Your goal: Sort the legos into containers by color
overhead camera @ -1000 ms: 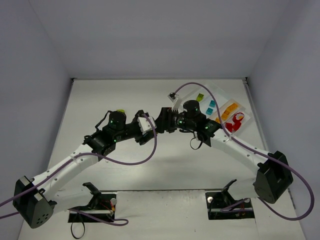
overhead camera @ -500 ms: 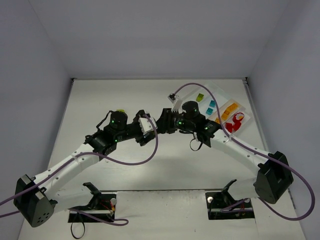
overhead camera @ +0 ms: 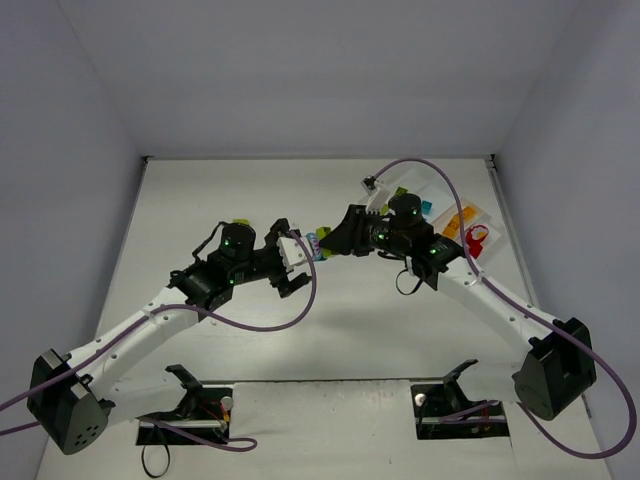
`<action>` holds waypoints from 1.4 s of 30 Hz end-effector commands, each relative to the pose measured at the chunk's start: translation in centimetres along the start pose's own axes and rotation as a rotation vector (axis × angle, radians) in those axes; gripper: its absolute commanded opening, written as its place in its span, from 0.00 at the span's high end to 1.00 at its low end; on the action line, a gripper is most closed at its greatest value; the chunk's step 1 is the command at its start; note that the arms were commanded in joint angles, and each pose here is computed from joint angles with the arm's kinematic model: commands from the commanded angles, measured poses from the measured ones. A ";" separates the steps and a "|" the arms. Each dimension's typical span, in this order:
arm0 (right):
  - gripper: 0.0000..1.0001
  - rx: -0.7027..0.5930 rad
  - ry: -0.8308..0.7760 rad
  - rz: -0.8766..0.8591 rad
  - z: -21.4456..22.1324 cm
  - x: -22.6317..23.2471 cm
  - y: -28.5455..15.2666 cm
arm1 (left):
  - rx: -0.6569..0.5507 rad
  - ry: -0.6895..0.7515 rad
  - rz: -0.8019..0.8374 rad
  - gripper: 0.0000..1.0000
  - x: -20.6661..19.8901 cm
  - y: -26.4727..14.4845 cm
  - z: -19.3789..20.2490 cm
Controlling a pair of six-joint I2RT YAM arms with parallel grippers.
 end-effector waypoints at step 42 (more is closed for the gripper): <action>1.00 -0.025 -0.033 -0.222 -0.7 3.2 0.4 | -0.146 0.000 -0.004 0.59 0.5 1.1 -2.9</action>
Point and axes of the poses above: each gripper's point midway between its finger pads, its own y axis out along the fingers, its own x axis along the line the jaws close on, z = x × y, the point moved 7 cm from there along -y, back along the fingers, and after that the axes turned 9 degrees about -y, right-handed, at the moved point
